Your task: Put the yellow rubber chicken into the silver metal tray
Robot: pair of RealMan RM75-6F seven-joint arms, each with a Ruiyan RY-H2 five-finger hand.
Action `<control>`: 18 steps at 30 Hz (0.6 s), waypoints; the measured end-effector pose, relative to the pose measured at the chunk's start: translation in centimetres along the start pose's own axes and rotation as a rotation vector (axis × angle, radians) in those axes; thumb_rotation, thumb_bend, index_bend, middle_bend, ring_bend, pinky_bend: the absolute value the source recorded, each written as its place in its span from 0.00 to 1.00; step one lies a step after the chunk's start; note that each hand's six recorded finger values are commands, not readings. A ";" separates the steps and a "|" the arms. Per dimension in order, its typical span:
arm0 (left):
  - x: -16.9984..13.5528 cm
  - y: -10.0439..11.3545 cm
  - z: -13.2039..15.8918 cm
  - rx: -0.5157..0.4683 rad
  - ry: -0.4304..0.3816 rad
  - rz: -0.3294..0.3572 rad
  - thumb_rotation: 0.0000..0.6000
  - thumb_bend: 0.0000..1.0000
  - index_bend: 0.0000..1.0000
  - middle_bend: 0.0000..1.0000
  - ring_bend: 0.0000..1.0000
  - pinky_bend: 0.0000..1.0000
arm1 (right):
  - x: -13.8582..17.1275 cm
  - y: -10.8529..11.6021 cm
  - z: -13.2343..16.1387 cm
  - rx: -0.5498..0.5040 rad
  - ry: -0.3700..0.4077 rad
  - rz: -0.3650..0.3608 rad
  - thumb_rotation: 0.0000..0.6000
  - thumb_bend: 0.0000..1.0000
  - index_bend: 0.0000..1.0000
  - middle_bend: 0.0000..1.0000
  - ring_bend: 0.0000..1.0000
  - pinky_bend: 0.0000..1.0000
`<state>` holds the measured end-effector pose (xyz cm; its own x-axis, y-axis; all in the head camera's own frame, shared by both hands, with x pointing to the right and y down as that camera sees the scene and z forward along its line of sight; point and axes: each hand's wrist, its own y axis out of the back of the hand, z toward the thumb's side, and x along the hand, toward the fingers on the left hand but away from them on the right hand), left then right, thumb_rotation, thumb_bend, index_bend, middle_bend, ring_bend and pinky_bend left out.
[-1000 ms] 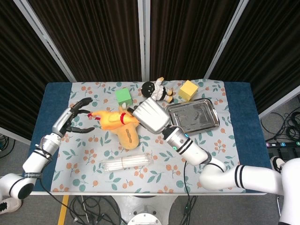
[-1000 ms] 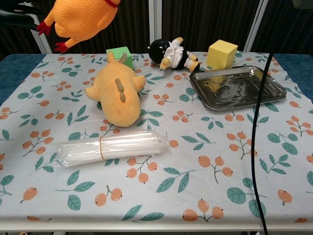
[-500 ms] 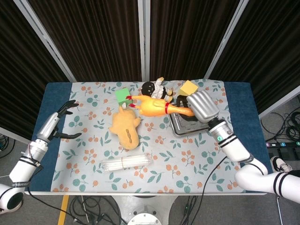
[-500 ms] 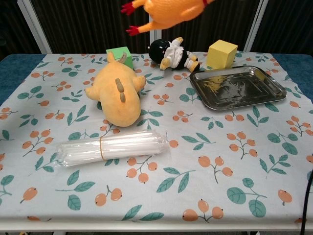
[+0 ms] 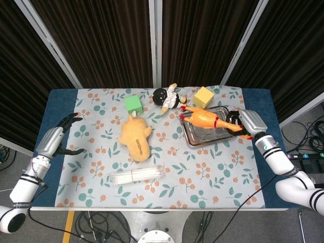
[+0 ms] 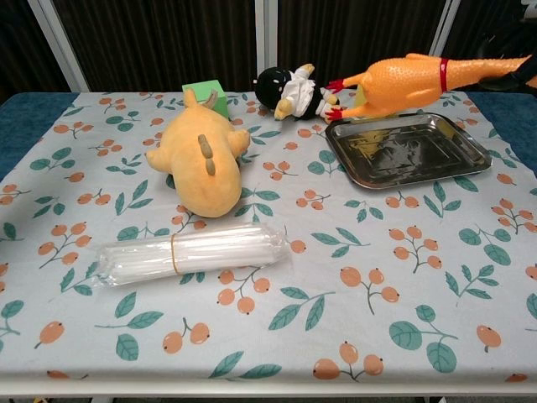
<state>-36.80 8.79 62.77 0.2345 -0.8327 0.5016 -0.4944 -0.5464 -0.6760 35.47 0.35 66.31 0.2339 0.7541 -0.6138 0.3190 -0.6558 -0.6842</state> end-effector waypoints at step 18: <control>0.1 -1.0 -0.1 0.016 0.023 -0.032 1.00 0.12 0.21 0.14 0.11 0.23 | -1.4 -3.3 -5.1 0.005 -0.097 0.065 1.00 0.03 0.54 0.57 0.45 0.57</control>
<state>-36.37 9.23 63.58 0.2303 -0.8127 0.5352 -0.4739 -0.5740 -0.6678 38.80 1.62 71.49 0.1634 0.7031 -0.6921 0.3014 -0.7035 -0.6436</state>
